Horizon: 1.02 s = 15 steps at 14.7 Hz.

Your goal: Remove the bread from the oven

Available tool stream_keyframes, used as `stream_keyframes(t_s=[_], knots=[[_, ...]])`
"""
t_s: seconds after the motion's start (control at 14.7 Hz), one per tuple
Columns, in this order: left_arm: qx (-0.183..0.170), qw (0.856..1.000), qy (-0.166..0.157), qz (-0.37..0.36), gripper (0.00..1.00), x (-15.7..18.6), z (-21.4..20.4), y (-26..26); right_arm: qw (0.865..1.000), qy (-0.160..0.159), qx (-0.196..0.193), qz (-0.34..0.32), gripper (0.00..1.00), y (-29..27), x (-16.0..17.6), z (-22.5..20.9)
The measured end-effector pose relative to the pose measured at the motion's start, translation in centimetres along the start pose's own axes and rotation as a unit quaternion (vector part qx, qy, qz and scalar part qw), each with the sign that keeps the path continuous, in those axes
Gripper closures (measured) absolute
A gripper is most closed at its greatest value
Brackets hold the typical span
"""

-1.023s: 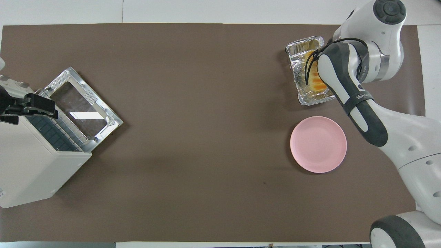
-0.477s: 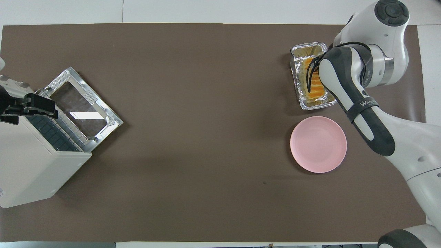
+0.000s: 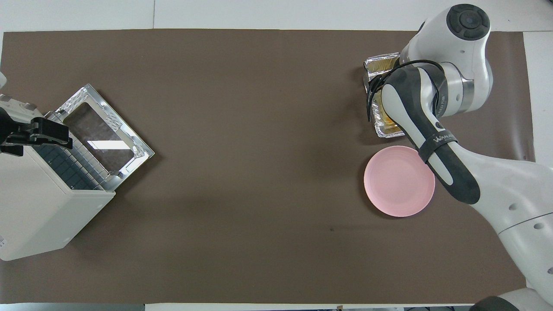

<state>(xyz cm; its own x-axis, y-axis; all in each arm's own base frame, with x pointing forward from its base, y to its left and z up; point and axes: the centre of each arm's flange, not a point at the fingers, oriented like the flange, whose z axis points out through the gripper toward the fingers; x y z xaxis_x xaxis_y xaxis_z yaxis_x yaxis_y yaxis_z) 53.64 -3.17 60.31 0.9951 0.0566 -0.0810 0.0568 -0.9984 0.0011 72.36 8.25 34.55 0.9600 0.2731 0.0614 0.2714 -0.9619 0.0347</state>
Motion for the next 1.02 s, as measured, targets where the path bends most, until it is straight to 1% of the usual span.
stream_keyframes(t_s=[0.27, 0.34, 0.41, 0.48, 0.55, 0.61, 0.68, 0.82, 0.89, 1.02], knots=[[0.000, 1.000, 0.000, 0.000, 0.00, 0.0, 0.0, 0.0, 1.000, 0.004, -0.003, -0.001, 0.00, 0.1, -0.8, 2.2], [0.000, 1.000, 0.000, 0.000, 0.00, 0.0, 0.0, 0.0, 1.000, 0.014, -0.004, -0.001, 0.01, 0.1, -0.9, 2.7], [0.000, 1.000, 0.000, 0.000, 0.00, 0.0, 0.0, 0.0, 1.000, 0.029, -0.005, -0.002, 0.05, 0.0, -1.1, 3.3], [0.000, 1.000, 0.000, 0.000, 0.00, 0.0, 0.0, 0.0, 0.999, 0.043, -0.007, -0.003, 0.15, -0.1, -1.4, 4.1], [0.000, 1.000, 0.000, 0.000, 0.00, 0.0, 0.0, 0.0, 0.999, 0.051, -0.009, -0.003, 0.26, 0.1, -1.9, 4.7], [0.000, 1.000, 0.000, 0.000, 0.00, 0.0, 0.0, 0.0, 0.999, 0.052, -0.010, -0.001, 0.35, 0.3, -2.2, 4.9], [0.000, 1.000, 0.000, 0.000, 0.00, 0.0, 0.0, 0.0, 0.999, 0.051, -0.011, 0.000, 0.50, 0.5, -2.4, 4.7], [0.000, 1.000, 0.000, 0.000, 0.00, 0.0, 0.0, 0.0, 0.999, 0.046, -0.011, 0.001, 0.68, 0.6, -2.5, 4.3], [0.000, 1.000, 0.000, 0.000, 0.00, 0.0, 0.0, 0.0, 0.999, 0.040, -0.010, 0.001, 0.74, 0.6, -2.6, 4.1], [0.000, 1.000, 0.000, 0.000, 0.00, 0.0, 0.0, 0.0, 1.000, 0.023, -0.008, 0.001, 0.79, 0.4, -2.9, 3.3]])
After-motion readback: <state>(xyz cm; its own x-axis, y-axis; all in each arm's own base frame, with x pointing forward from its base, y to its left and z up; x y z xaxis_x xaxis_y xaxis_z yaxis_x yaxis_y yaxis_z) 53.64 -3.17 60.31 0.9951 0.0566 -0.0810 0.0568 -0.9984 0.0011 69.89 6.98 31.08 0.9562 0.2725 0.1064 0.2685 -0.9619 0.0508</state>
